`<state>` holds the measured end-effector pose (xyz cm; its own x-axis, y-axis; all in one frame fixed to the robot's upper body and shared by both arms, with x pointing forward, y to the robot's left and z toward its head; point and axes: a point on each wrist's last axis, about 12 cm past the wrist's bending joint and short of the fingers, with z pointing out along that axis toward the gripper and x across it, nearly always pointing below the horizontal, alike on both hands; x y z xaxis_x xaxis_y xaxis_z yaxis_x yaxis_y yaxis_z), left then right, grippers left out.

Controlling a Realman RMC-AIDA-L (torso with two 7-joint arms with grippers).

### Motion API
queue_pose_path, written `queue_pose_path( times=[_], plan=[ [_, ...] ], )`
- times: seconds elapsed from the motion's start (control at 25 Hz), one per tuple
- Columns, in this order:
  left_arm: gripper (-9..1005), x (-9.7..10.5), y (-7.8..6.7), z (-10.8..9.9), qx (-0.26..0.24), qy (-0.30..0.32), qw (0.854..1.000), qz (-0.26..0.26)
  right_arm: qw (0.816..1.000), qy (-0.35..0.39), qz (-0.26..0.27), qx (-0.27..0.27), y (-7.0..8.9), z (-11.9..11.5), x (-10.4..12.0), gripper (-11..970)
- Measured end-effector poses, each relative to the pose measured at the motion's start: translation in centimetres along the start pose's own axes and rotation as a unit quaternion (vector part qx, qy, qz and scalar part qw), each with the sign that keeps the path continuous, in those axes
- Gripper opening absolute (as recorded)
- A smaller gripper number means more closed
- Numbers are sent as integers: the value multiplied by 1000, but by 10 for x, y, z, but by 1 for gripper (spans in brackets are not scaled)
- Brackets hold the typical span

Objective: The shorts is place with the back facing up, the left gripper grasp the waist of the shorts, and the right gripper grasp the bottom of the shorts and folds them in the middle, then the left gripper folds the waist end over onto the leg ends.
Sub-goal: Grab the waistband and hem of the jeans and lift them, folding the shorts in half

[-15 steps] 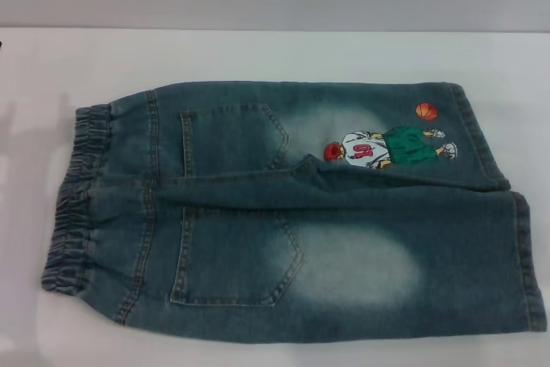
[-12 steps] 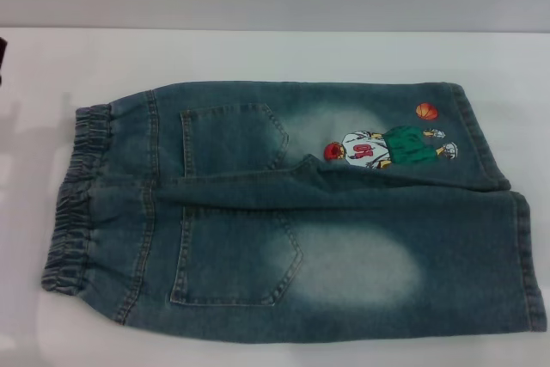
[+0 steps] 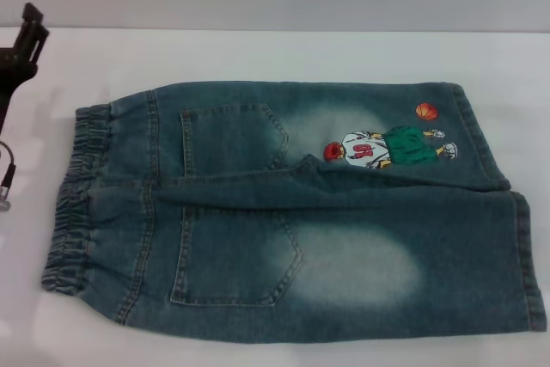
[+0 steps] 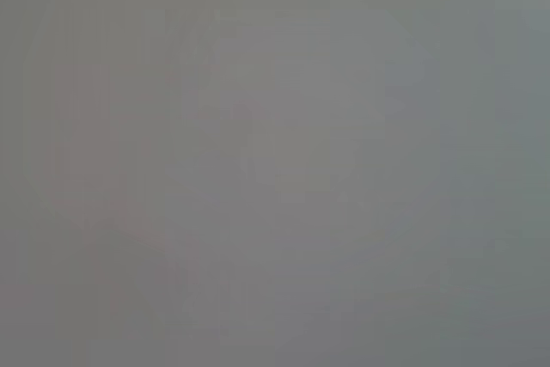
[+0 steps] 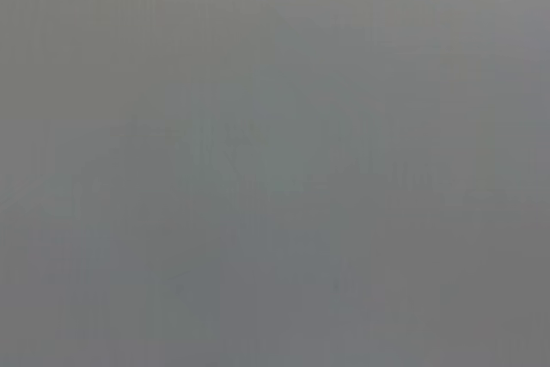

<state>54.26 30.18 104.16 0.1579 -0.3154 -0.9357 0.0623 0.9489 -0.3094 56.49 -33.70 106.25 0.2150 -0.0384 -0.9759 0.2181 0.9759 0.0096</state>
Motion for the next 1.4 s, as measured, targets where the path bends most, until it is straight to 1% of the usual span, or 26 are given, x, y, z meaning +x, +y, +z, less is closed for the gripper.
queue_pose_path(
  times=[0.12,0.16,0.2,0.28,0.44,0.48,0.52,0.6,0.68,0.84,0.88,1.0,1.2,1.24,1.28,1.32,1.4],
  plan=[
    [825,-5,-2,5,69,18,997,-11,1000,1,1,-3,1,-1,0,590],
    [825,-5,-2,5,69,18,997,-11,1000,1,2,-4,1,-1,0,590],
    [825,-9,-4,8,109,24,994,-13,1000,1,5,-5,1,-1,1,590],
    [825,-16,-9,9,155,14,988,-10,1000,1,13,-6,2,-1,1,590],
    [824,-23,-10,11,190,12,982,-13,1000,3,25,-6,2,-2,1,591],
    [824,-26,-10,14,208,21,978,-16,1000,3,26,-6,1,-2,1,591],
    [824,-26,-10,14,208,21,978,-16,1000,4,26,-6,1,-3,2,591],
    [824,-35,-12,24,253,52,965,-32,1000,5,25,-6,1,-4,2,591],
    [824,-41,-13,28,277,65,958,-37,1000,6,26,-5,0,-5,3,591],
    [823,-60,-19,36,338,82,936,-45,1000,9,28,-4,-1,-7,4,591],
    [823,-66,-19,37,355,93,929,-49,1000,9,28,-4,-1,-7,4,591],
    [823,-73,-18,39,375,118,918,-54,1000,11,27,-3,-1,-8,5,591],
    [822,-85,-12,38,412,193,888,-67,1000,11,27,-2,-3,-10,6,590],
    [822,-85,-12,38,412,193,888,-67,1000,11,27,-2,-3,-10,6,590],
    [822,-90,-8,33,427,226,873,-63,1000,11,27,-2,-3,-10,6,590],
    [822,-93,-4,29,432,246,865,-61,1000,11,27,-2,-3,-10,6,590],
    [822,-95,0,25,436,270,856,-61,1000,11,27,-4,-2,-10,6,590]
  ],
)
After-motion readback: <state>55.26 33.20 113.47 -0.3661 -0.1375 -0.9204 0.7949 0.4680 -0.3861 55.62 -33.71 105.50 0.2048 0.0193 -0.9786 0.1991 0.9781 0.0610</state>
